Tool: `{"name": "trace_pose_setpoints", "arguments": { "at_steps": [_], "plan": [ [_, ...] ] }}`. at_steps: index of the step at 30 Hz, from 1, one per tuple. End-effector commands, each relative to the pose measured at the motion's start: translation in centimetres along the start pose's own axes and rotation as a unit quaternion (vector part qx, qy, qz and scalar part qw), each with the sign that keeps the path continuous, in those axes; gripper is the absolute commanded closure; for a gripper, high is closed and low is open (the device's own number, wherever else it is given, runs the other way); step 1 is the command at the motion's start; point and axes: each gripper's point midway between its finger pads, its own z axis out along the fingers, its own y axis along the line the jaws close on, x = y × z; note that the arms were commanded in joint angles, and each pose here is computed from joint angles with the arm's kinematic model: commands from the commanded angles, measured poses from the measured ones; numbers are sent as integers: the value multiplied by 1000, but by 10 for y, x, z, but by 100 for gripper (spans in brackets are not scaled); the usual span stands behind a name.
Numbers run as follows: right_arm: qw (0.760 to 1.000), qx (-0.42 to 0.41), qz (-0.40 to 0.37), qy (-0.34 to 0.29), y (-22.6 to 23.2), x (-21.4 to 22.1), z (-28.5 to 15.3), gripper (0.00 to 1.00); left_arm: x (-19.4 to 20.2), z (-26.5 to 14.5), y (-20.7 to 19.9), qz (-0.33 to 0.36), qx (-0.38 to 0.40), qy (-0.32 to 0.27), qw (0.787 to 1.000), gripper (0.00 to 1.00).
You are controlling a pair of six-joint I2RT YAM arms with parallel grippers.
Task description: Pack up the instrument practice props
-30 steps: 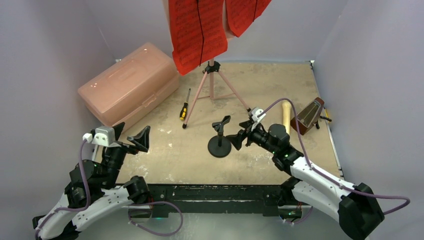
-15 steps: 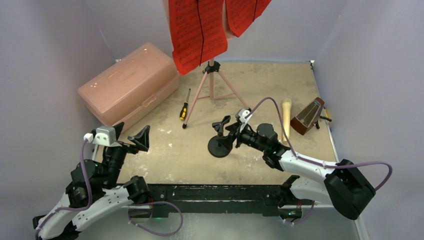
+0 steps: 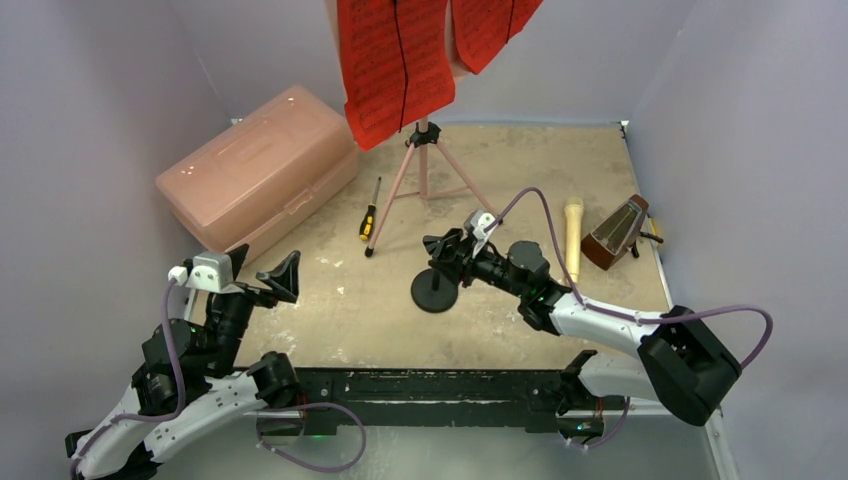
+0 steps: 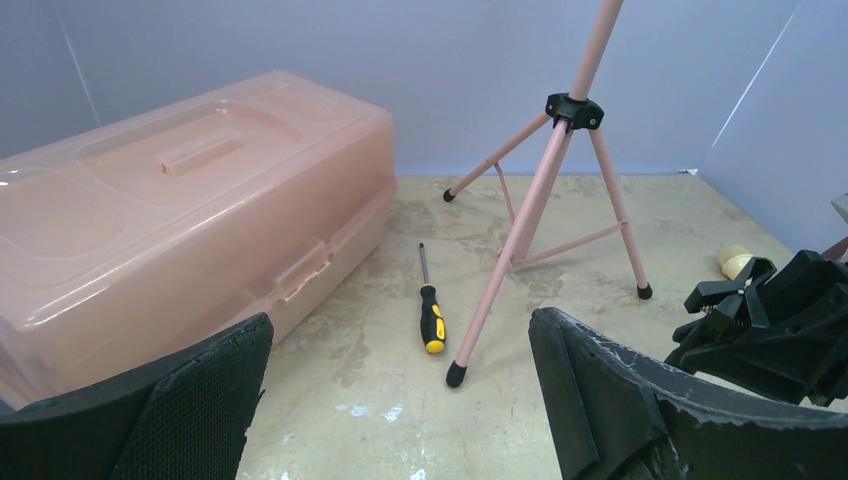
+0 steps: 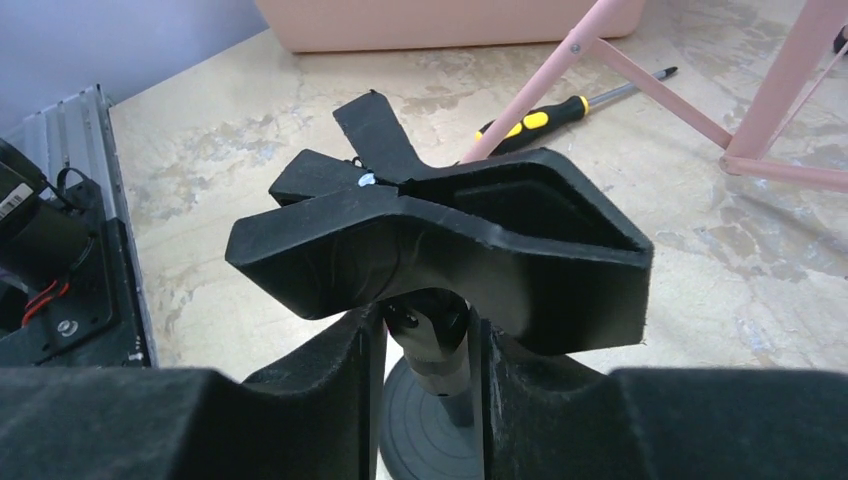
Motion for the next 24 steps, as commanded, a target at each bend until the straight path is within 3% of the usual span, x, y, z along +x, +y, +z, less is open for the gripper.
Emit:
{"name": "trace_pose_setpoints", "arguments": {
  "at_steps": [1,14,24],
  "plan": [
    [998,13,-27,-49,-4,-37,6,71,-4,2,1,3,-5,-9,1000,0],
    [985,144,-80,-60,-48,-69,-6,100,-5,0,3,-3,-4,-15,1000,1],
    [913,366,-137,-116,-136,-138,-55,100,-8,-3,5,-10,-4,-22,1000,1]
  ]
}}
